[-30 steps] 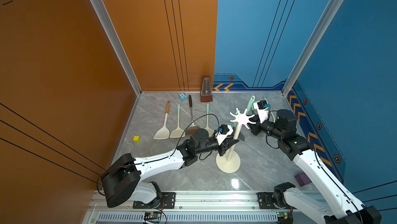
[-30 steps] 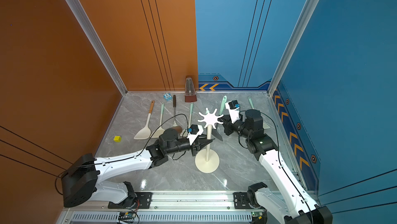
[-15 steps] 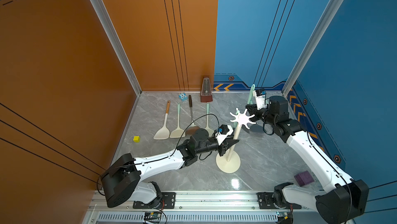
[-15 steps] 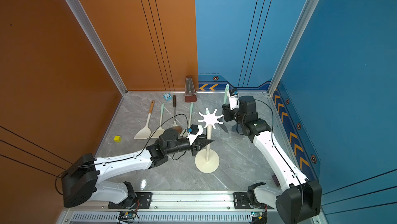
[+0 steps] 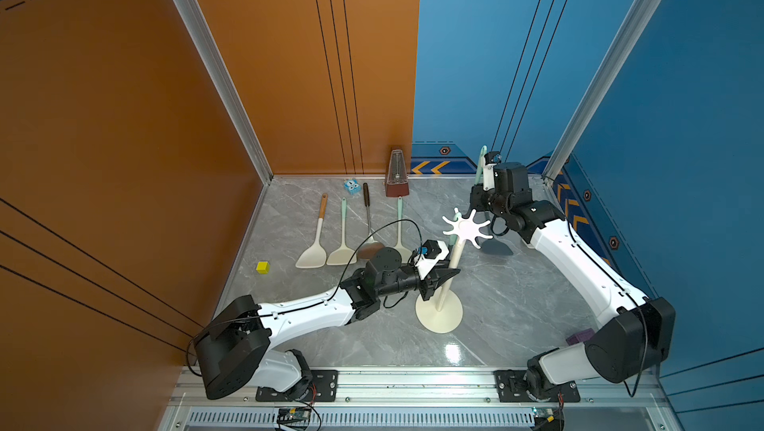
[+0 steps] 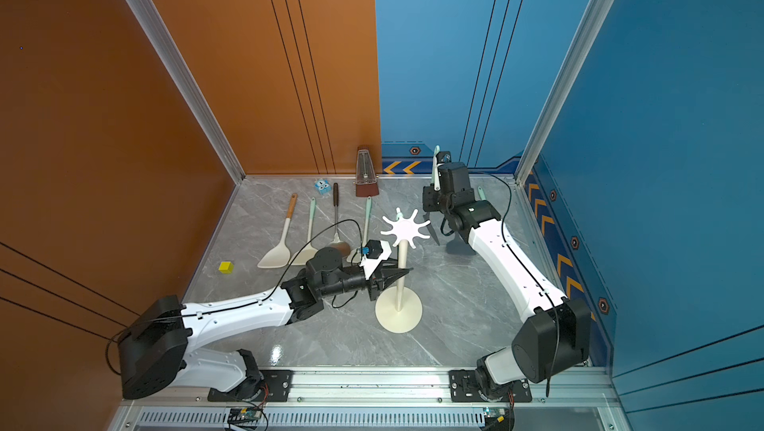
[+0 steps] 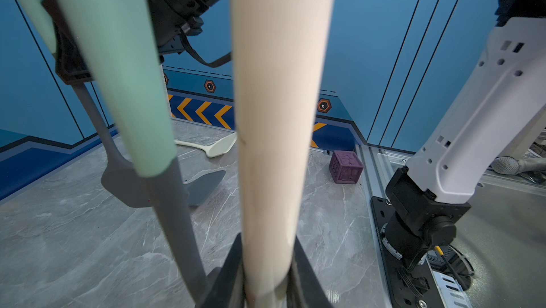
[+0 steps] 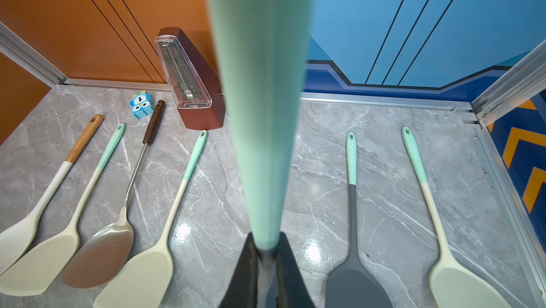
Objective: Take the spatula off the kitchen utensil rack
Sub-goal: Take off the spatula from the rack, then place the spatula at the center of the board.
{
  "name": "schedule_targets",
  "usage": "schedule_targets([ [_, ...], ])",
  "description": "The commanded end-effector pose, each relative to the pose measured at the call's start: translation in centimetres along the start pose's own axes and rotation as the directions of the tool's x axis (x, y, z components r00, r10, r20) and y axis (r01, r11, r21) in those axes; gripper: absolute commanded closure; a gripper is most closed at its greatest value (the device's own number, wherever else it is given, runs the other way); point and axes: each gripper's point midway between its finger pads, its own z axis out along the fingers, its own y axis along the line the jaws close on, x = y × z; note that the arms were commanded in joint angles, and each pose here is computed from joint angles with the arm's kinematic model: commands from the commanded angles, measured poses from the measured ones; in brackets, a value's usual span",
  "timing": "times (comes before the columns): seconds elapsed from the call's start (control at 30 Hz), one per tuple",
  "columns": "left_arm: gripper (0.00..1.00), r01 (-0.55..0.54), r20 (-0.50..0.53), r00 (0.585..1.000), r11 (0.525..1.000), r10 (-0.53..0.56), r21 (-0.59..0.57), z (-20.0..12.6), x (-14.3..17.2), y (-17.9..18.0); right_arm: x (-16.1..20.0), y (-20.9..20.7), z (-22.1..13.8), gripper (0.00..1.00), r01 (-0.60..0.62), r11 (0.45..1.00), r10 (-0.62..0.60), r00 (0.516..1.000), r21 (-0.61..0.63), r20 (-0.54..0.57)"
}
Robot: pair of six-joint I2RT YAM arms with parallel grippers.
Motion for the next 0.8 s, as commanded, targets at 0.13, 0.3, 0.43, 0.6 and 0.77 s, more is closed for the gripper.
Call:
schedule_targets([
  [0.13, 0.84, 0.112, -0.312, 0.943, 0.993, -0.116, -0.033, -1.0, 10.1, -0.3, -0.7, -2.3, 0.6, 1.0, -0.143, 0.971, 0.148, 0.989, 0.19, -0.011],
  [0.3, 0.83, 0.112, -0.314, 0.942, 0.993, -0.118, -0.036, -1.1, 10.3, -0.2, -0.8, -2.4, 1.3, 1.0, -0.167, 0.942, 0.174, 0.985, 0.291, 0.004],
  [0.43, 0.83, 0.112, -0.316, 0.941, 0.993, -0.119, -0.038, -1.1, 10.4, -0.2, -1.2, -2.4, 1.5, 1.0, -0.155, 0.91, 0.156, 0.987, 0.385, 0.028],
  [0.6, 0.83, 0.108, -0.313, 0.943, 0.993, -0.116, -0.041, -1.2, 10.3, -0.1, -0.9, -2.3, 2.6, 1.0, -0.195, 0.886, 0.2, 0.979, 0.42, 0.034],
  [0.77, 0.84, 0.109, -0.316, 0.942, 0.993, -0.117, -0.044, -1.4, 10.4, -0.1, -0.2, -2.5, 4.3, 1.0, -0.264, 0.853, 0.277, 0.96, 0.451, 0.037],
])
